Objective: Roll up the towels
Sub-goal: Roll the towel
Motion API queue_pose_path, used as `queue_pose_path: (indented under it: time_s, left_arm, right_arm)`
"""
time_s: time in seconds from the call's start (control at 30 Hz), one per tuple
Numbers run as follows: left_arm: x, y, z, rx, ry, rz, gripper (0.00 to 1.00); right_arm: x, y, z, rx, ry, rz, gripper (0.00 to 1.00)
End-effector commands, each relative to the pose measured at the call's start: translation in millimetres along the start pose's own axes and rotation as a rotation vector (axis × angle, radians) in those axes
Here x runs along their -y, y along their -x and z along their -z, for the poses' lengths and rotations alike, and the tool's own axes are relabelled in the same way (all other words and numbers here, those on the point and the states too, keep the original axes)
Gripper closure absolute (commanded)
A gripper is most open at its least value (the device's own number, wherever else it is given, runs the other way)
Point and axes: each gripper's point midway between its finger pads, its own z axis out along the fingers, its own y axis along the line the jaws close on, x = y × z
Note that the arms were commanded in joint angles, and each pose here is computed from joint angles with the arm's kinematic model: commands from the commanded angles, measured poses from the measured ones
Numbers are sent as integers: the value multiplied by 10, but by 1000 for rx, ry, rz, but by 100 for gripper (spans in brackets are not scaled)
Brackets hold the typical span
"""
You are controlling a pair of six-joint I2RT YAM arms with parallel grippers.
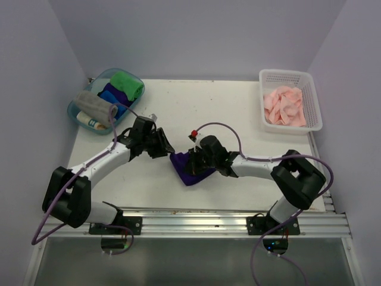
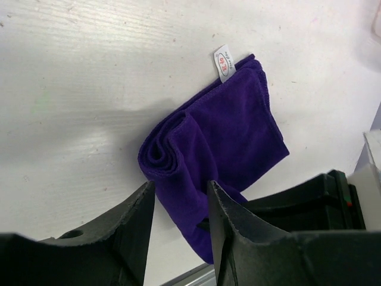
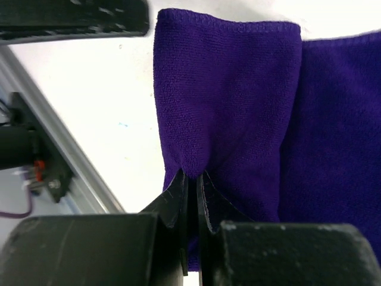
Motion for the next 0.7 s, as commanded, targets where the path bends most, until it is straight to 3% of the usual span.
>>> queue_pose_path:
  time_s: [0.0, 0.27, 0.67]
  left_arm:
    - [192, 79, 86, 32, -96, -36, 57]
    - [395, -44, 93, -3, -193, -116, 69]
    - [586, -201, -87, -60, -227, -190, 72]
  right_arm:
    - [-260, 164, 114, 41, 186, -113, 100]
    - [-83, 220, 141, 59, 299, -336, 100]
    - [84, 170, 116, 46, 393, -511, 100]
